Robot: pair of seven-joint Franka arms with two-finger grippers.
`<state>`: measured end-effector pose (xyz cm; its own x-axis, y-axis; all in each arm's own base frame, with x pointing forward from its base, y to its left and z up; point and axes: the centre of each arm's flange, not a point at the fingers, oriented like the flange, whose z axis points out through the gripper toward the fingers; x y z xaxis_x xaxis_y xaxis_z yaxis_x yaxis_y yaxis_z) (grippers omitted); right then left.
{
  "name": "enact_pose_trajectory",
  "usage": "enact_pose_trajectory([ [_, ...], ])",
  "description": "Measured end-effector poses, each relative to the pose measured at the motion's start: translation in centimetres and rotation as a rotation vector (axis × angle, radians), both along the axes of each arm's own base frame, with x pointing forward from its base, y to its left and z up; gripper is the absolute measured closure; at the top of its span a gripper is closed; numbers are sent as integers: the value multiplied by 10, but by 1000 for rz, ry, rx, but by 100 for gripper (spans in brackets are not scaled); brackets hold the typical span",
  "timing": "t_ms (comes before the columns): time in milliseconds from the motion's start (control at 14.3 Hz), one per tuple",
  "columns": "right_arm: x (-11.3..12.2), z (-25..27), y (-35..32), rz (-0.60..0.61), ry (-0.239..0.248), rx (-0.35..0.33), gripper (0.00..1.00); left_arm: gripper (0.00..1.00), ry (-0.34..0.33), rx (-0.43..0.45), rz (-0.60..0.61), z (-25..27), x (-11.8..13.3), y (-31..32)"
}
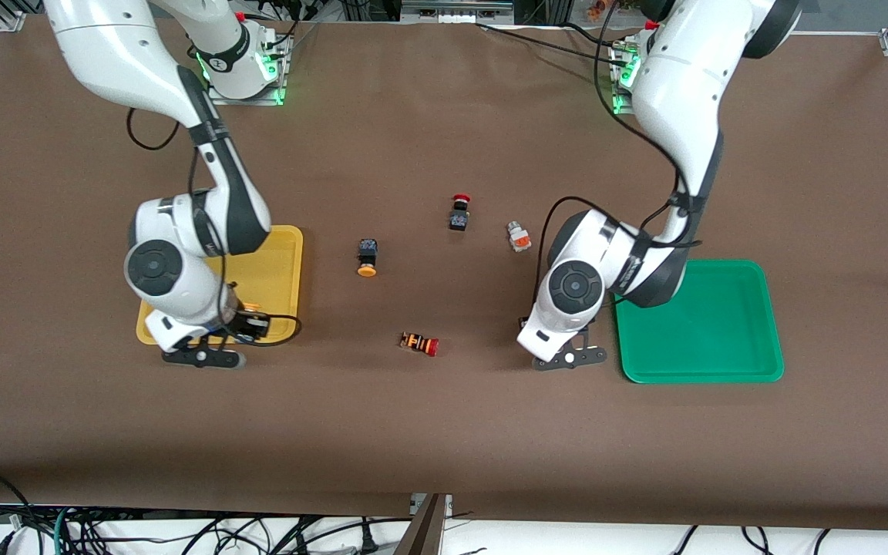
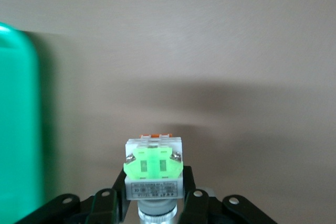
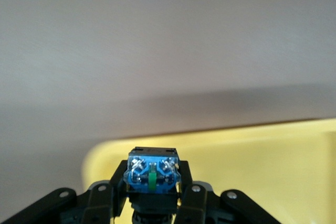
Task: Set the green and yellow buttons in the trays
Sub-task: 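Carry the blue button to the yellow tray while the left gripper carries green-top button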
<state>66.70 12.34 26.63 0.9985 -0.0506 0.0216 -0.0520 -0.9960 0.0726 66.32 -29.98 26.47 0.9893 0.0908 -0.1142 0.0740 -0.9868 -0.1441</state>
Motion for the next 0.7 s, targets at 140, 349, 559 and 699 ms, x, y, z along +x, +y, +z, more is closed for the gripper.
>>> enact_pose_trajectory([
  [140,-14,-11,-46,21,16,3,59,59,86,30,-119,34,4,44],
  [349,-49,-37,-80,26,21,9,59,59,192,-2,-249,36,17,133],
  [559,-80,-59,-79,34,13,17,59,59,211,-49,-312,-13,17,202],
  [699,-88,-62,-78,37,15,19,43,59,158,-70,-342,-54,6,224],
])
